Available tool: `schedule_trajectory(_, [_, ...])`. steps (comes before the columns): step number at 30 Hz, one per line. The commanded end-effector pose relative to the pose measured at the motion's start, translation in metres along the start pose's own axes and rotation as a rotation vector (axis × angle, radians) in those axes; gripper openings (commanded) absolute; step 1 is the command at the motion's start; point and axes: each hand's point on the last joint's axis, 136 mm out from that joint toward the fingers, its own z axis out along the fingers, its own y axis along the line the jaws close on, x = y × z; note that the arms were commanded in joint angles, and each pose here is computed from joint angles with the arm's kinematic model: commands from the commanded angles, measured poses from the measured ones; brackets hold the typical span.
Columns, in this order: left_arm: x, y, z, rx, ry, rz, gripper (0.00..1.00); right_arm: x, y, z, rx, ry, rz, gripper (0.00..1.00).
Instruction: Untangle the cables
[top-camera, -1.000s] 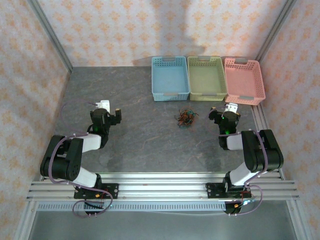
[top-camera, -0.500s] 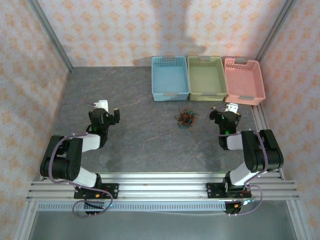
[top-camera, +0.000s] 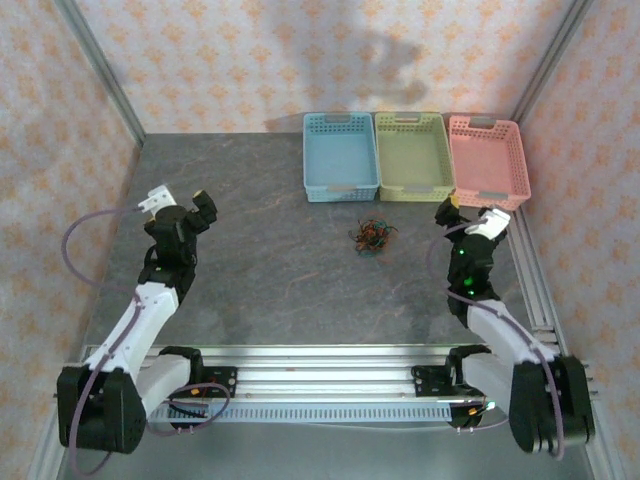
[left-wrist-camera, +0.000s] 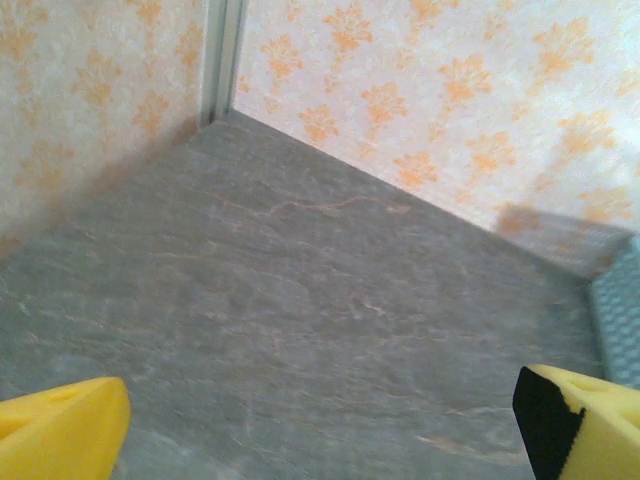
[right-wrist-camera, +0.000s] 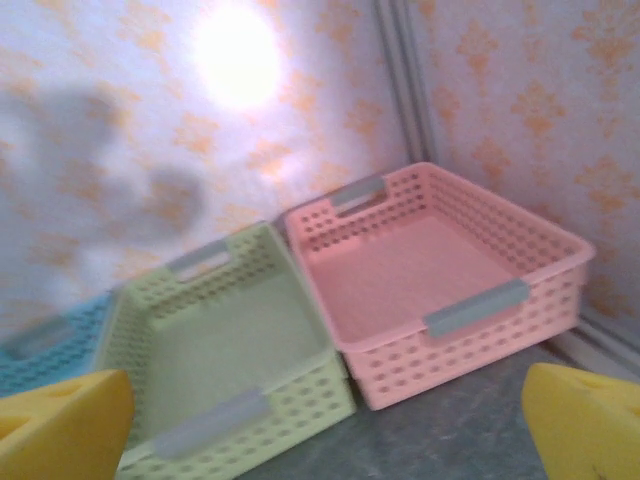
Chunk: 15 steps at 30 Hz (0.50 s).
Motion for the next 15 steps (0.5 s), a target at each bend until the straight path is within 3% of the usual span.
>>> schedule_trajectory(1, [0.020,-0.008,-0.013,0.062,0.131,-0.147,1.00,0.008,0.020,-0.007,-0.078,0.160,0.073,0.99])
schedule_trajectory(8, [0.035,-0.060,-0.032,0.267,0.371,-0.231,1.00,-0.005,0.031,0.014,0.024,0.363,0.001,0.99])
schedule_trajectory(11, [0.050,-0.072,-0.047,0.280,0.429,-0.160,0.98,-0.011,0.036,0.040,0.084,0.423,-0.072,0.98])
schedule_trajectory(15, [0.068,-0.086,-0.066,0.318,0.405,-0.021,0.97,-0.001,0.037,0.091,0.162,0.563,-0.140,0.97])
